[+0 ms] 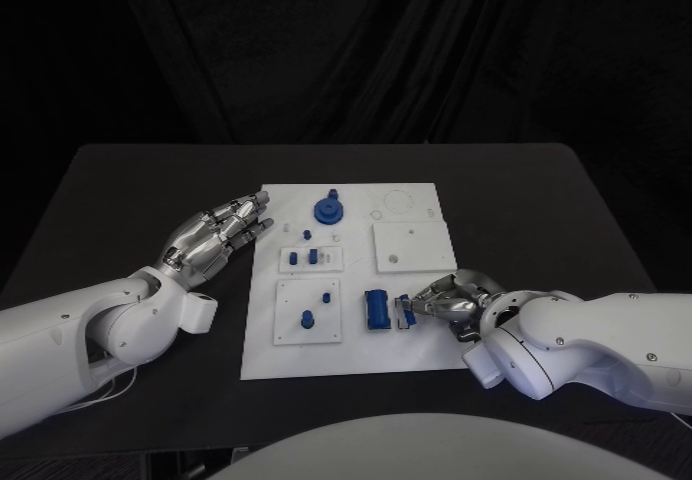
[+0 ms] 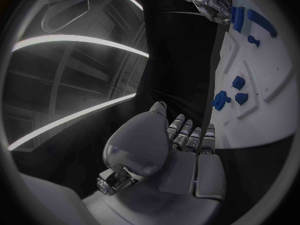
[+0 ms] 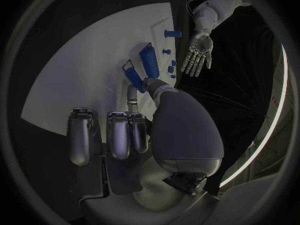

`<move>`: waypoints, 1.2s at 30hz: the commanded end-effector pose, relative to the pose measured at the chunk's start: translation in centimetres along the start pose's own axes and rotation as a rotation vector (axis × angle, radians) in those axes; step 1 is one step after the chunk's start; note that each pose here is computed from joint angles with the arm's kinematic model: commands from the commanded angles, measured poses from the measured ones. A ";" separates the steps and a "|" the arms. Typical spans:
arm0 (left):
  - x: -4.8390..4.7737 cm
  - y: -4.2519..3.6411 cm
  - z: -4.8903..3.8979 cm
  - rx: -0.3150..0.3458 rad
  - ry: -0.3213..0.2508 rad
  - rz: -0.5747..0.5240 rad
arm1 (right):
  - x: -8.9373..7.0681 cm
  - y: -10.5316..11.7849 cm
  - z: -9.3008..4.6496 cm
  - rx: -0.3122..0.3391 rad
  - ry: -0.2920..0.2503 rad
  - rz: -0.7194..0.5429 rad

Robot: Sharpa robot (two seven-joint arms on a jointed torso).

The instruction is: Assemble the parts on the task board

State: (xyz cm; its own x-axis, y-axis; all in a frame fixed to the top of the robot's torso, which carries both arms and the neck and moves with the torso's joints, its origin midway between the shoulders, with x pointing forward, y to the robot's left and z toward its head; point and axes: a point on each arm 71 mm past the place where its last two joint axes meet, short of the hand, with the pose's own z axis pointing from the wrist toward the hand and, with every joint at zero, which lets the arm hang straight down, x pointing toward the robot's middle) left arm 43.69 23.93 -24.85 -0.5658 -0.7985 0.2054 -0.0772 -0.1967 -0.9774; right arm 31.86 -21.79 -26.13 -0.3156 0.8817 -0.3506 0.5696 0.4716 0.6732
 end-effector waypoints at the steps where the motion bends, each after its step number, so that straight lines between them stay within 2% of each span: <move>1: 0.16 -0.01 -0.02 0.006 0.011 -0.007 | 0.4 -0.1 0.0 0.001 0.040 -0.016; 16: 0.13 0.07 0.04 0.000 0.013 -0.008 | 0.7 -0.2 0.1 0.015 0.087 -0.058; 22: 0.11 0.14 0.03 -0.001 0.013 -0.009 | 0.5 0.0 0.1 -0.027 0.068 -0.076; 26: 0.05 0.20 0.00 -0.003 0.012 -0.009 | 0.0 0.5 -0.1 -0.118 0.018 -0.101; 32: 0.00 0.27 -0.05 -0.005 0.011 -0.010 | -0.9 1.6 -0.5 -0.281 -0.089 -0.181; 36: -0.03 0.32 -0.07 -0.006 0.010 -0.010 | -1.4 2.0 -0.8 -0.368 -0.148 -0.247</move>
State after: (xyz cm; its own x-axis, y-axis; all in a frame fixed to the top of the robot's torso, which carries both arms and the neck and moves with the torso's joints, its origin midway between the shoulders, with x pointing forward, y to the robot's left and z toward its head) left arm 43.71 24.12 -25.22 -0.5630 -0.8003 0.2064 -0.0897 -0.1891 -0.9779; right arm 32.55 -22.26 -24.87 -0.3406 0.7927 -0.5057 0.3354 0.6049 0.7223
